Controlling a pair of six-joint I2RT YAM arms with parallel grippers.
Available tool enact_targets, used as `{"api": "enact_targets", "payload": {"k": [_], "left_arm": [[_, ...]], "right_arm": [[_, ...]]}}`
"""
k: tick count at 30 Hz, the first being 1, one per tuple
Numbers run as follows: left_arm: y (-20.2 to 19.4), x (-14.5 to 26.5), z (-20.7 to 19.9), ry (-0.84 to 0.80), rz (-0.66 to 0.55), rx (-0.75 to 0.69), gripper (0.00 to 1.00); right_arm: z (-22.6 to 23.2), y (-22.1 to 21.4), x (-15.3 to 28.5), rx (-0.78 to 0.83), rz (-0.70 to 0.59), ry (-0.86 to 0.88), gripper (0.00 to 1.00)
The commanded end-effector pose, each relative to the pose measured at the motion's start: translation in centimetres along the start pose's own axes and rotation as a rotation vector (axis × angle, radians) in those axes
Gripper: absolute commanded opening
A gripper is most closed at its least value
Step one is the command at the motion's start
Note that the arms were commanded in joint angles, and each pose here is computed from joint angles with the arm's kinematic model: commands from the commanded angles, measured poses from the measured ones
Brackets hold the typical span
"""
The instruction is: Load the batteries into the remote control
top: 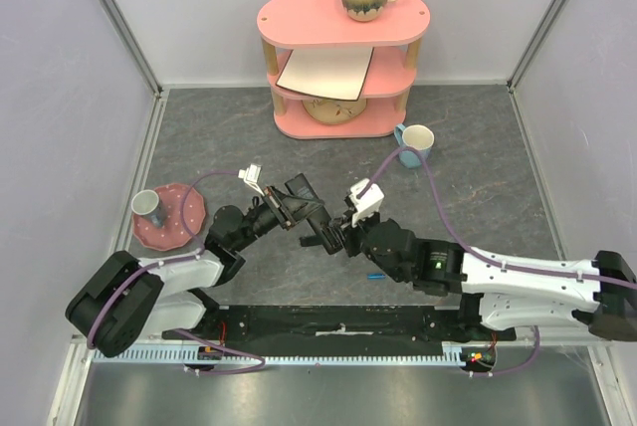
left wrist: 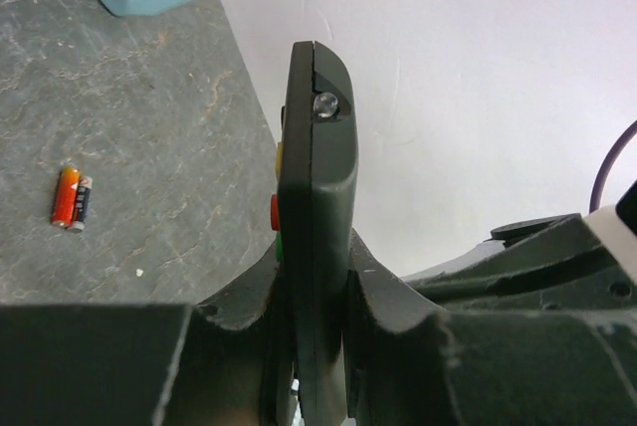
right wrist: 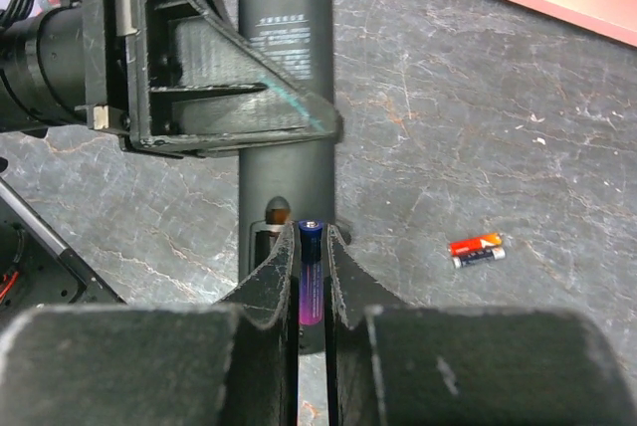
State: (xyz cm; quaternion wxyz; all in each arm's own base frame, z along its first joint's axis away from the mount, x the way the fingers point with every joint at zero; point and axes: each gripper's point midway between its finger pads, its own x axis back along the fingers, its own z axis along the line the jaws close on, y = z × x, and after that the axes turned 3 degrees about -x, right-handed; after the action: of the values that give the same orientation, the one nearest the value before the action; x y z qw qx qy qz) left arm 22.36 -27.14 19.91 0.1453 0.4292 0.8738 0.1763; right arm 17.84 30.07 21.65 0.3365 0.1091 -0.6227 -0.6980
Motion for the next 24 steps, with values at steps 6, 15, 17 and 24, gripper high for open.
{"api": "enact_targets", "payload": {"k": [6,15,17,24], "left_arm": [[1.2,-0.5,-3.4,-0.121,-0.038,0.032,0.02],[1.2,-0.4,-3.4,-0.124,-0.038,0.067,0.02],[1.2,-0.4,-3.4,-0.124,-0.04,0.067,0.02],[1.5,-0.5,-3.9,-0.132,-0.05,0.064,0.02]], "right_arm": [[2.3,3.4,-0.7,-0.009,-0.118,-0.001,0.0],[2.6,3.0,-0.9,0.004,-0.128,-0.009,0.0],[2.9,3.0,-0.8,-0.002,-0.129,0.0,0.0],[3.1,2.1,-0.6,0.007,-0.108,0.002,0.0]]}}
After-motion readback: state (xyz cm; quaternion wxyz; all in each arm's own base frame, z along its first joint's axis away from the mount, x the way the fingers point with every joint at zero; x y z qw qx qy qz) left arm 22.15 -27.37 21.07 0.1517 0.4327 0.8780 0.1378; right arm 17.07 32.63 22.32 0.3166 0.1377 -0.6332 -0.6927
